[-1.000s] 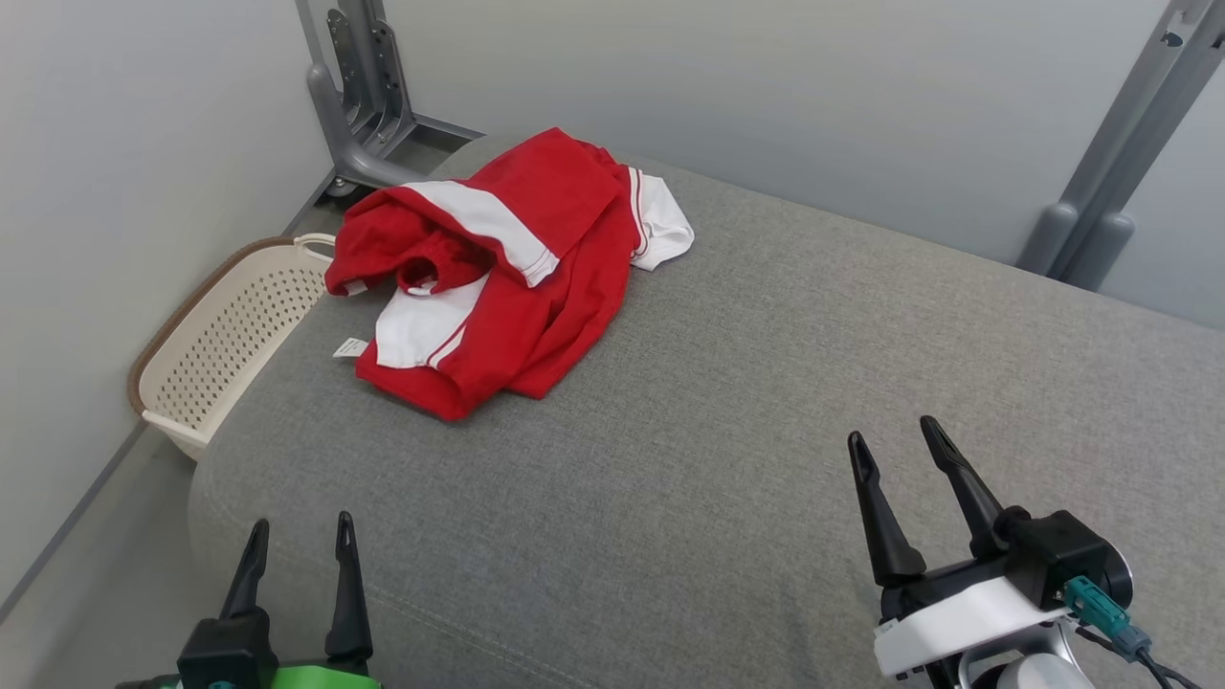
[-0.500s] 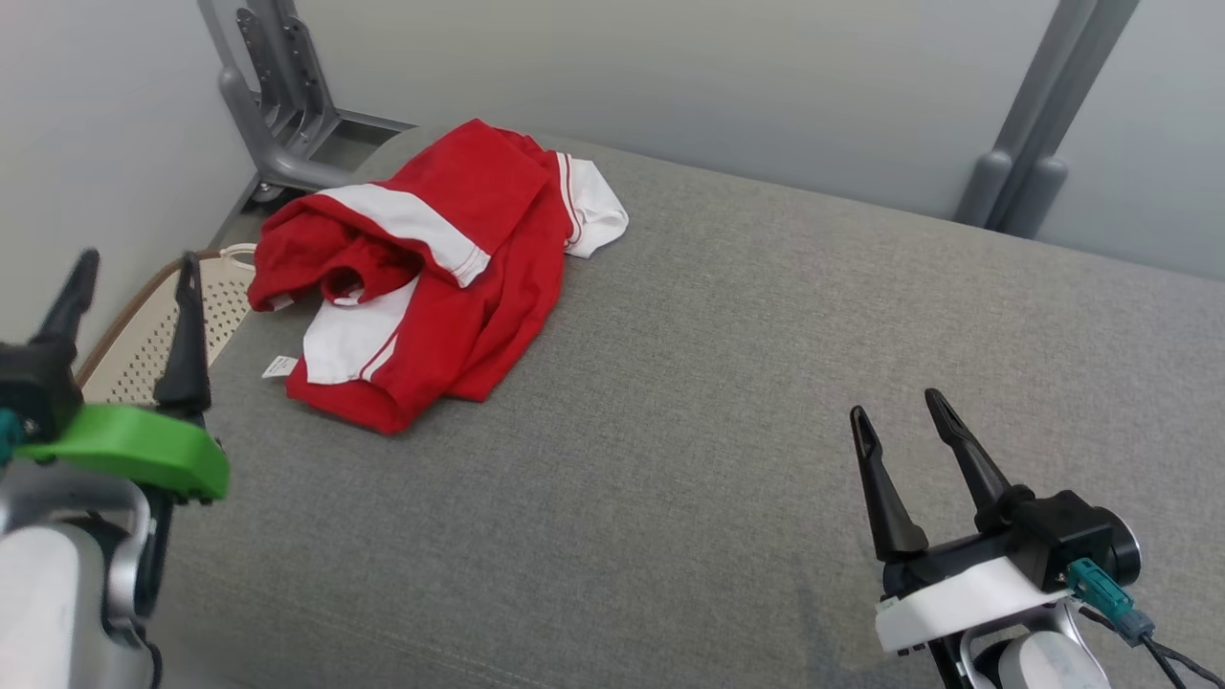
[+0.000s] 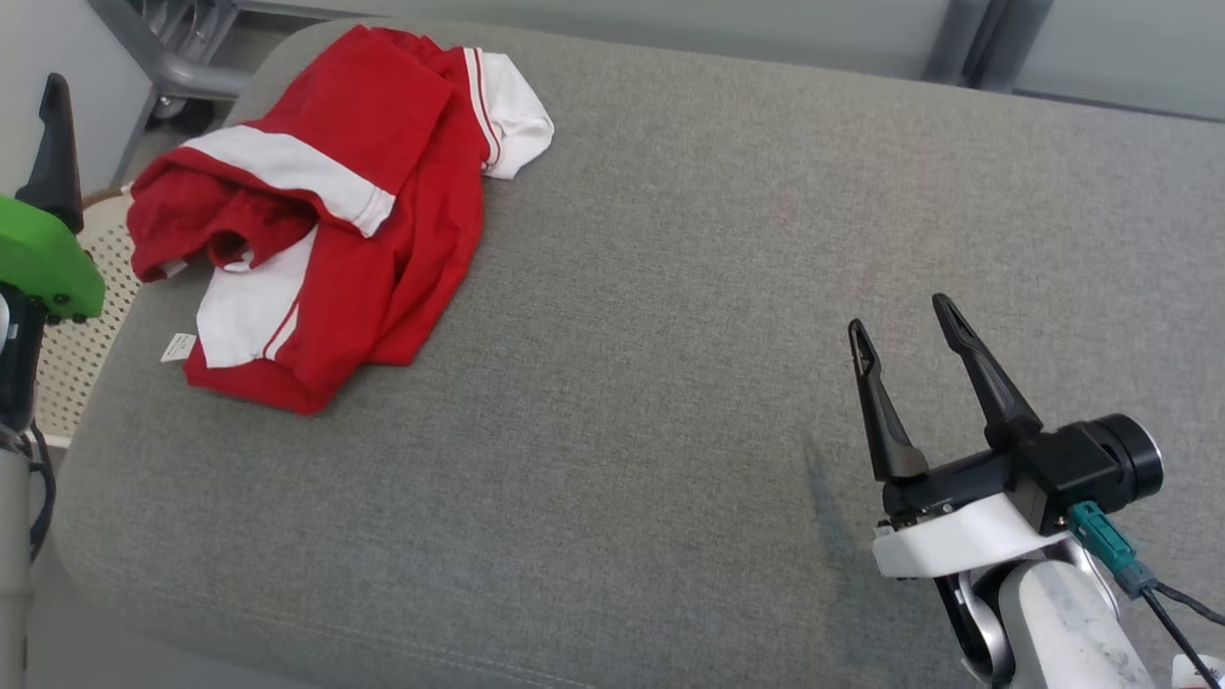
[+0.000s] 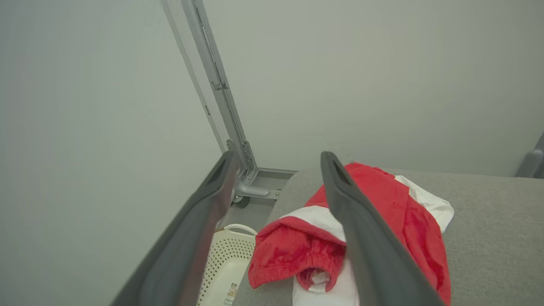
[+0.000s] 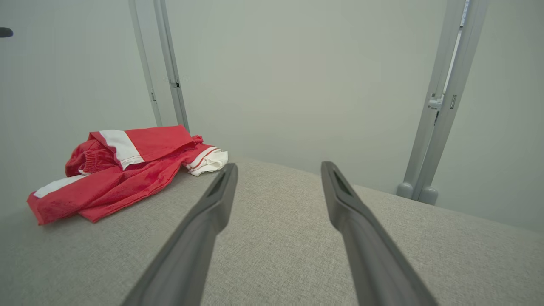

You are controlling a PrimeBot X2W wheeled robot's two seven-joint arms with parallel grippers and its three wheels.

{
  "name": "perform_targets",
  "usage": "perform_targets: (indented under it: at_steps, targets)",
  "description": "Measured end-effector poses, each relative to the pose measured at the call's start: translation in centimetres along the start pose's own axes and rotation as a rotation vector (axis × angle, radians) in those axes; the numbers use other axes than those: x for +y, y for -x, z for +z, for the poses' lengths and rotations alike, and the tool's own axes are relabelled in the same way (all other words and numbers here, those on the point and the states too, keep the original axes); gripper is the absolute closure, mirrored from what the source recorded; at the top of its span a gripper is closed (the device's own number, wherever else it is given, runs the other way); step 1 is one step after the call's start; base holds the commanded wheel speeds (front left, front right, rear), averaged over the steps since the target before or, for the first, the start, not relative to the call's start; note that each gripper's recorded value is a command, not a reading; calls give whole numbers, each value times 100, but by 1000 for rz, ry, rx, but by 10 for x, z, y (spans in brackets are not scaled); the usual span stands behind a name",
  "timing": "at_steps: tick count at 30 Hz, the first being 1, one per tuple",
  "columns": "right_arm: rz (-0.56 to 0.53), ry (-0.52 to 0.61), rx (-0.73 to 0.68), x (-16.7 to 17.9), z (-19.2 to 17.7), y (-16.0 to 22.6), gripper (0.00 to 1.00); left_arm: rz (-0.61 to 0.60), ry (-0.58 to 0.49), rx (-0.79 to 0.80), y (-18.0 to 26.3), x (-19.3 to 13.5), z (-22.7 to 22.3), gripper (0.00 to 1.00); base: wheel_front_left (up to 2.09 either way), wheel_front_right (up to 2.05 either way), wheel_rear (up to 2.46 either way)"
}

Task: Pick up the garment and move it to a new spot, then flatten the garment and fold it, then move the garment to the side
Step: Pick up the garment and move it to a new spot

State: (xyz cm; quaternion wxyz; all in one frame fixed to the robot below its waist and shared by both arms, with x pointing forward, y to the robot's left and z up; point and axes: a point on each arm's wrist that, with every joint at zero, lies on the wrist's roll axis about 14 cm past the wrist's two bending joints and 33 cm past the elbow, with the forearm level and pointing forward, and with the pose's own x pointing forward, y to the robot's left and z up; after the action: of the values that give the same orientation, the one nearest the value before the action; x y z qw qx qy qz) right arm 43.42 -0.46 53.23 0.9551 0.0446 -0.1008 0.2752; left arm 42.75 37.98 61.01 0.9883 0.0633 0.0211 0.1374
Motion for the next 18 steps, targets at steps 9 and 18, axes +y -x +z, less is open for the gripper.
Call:
perform_targets:
  at_steps: [9, 18]
  targets:
    - [-46, -8, 61, -25, -38, -7, 0, -20, -79, 319, -52, -13, -89, 0, 0, 0, 0]
    - [-108, 9, 118, -52, -64, 2, 0, -19, 86, 468, -79, -40, -150, 0, 0, 0, 0]
